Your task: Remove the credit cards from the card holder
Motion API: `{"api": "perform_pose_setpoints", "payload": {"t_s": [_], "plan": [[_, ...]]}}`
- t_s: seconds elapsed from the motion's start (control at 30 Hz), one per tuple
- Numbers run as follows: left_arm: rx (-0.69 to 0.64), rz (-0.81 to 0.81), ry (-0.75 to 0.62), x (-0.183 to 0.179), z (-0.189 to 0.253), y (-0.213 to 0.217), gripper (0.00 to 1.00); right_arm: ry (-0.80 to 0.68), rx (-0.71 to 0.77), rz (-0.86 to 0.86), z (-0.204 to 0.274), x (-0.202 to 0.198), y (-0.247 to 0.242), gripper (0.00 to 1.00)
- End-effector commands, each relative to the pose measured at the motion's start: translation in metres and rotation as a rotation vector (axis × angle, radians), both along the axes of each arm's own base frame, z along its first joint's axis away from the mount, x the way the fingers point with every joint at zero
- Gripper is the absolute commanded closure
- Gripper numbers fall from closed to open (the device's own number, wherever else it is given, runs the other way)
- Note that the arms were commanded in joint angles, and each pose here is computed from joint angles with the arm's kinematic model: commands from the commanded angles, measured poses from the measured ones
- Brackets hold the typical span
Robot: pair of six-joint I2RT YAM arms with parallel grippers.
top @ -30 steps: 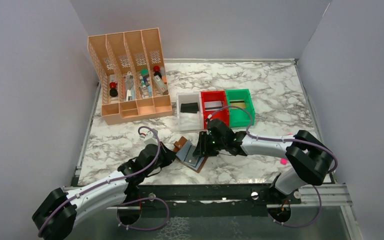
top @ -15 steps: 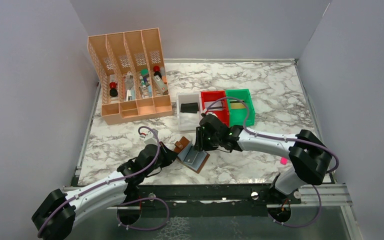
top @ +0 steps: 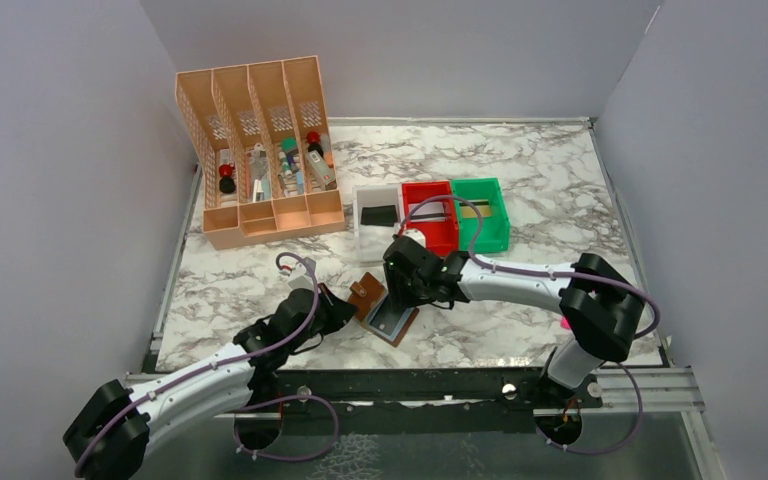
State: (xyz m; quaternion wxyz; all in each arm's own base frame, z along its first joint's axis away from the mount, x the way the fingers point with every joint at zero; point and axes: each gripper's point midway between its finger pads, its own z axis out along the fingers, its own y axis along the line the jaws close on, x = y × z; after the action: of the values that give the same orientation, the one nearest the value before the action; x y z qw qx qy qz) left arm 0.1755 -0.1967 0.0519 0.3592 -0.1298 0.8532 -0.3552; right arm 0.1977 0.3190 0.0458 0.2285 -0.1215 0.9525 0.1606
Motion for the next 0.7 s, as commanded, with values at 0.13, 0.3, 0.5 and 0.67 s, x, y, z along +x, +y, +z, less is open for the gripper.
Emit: {"api": "perform_pose_setpoints", "payload": {"t_s": [0.13, 0.3, 0.5, 0.67], "plan": [[-0.013, -0.02, -0.012, -0.002, 0.002, -0.003, 1.0, -0.058, -0.09, 0.004, 0.004, 0.009, -0.007, 0.43], [-0.014, -0.02, -0.009, -0.003, 0.001, -0.003, 1.0, -0.041, -0.026, 0.074, 0.007, 0.004, 0.012, 0.42], [-0.03, -0.028, -0.007, -0.004, 0.004, -0.005, 1.0, -0.016, 0.058, 0.147, 0.008, 0.0, 0.045, 0.52], [-0.054, -0.042, 0.005, -0.009, 0.004, -0.007, 1.0, -0.027, 0.104, 0.176, 0.011, 0.003, 0.063, 0.59]]}}
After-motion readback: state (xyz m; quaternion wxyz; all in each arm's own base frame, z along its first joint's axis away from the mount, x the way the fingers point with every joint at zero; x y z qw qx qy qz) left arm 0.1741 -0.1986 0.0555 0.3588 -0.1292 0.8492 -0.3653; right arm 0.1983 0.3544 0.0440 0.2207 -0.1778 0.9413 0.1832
